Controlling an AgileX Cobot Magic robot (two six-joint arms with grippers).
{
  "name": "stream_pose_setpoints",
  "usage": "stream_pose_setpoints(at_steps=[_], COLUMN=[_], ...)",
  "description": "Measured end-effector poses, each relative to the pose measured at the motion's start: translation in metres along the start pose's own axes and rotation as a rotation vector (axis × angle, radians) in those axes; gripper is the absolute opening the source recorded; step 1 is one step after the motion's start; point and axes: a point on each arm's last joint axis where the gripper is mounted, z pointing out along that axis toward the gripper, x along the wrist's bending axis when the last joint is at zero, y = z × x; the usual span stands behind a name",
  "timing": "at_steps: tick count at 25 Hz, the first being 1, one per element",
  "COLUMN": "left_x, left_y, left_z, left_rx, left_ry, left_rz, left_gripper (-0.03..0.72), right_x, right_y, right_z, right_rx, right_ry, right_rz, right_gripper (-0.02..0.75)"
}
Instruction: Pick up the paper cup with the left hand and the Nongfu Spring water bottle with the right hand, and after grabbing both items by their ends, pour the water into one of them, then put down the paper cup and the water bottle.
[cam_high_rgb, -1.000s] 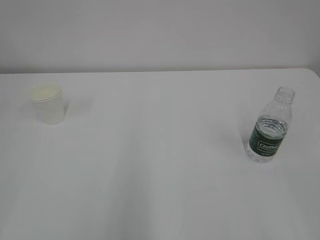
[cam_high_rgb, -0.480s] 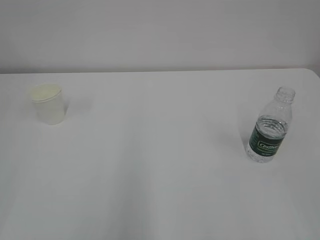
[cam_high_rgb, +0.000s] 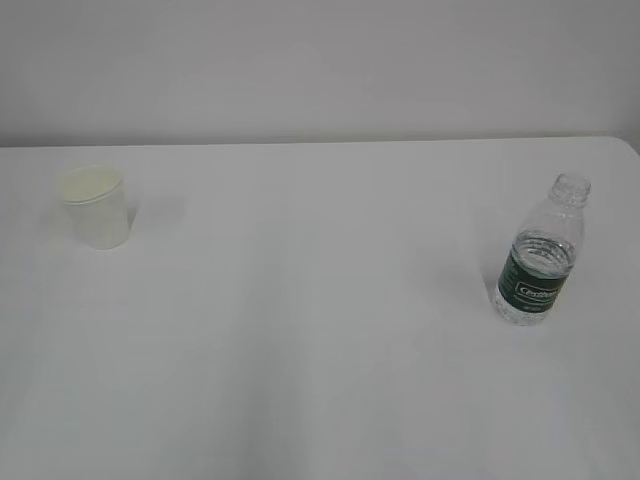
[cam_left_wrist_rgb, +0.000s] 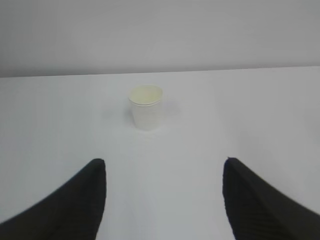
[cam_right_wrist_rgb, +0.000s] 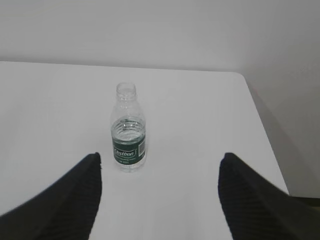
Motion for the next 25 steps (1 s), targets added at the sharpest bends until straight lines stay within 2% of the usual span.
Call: stream_pose_setpoints(at_steps=[4, 10, 21, 25], left_x=[0.001, 0.005, 0.004, 0.006], left_y=[0.002, 0.006, 0.016, 0.021], left_z=[0.001, 0.0, 0.0, 0.007], left_rx=[-0.014, -0.055, -0.162, -0.168], left_ry=[0.005, 0.048, 0.043, 0.048], left_rz=[0.003, 0.052, 0.045, 0.044], left_gripper=[0.523, 0.522, 0.522, 0.521], right_x=[0.0, 0.001, -0.001, -0.001], right_y=[0.006, 0.013, 0.024, 0.029], right_z=[0.007, 0.009, 0.008, 0.014], right_rx=[-0.018, -0.071, -0.187, -0.204], right_ry=[0.003, 0.005, -0.021, -0.02], right_rz=[-0.001, 0.0, -0.079, -0.083], right_gripper=[0.554, 0.554, 0.554, 0.554])
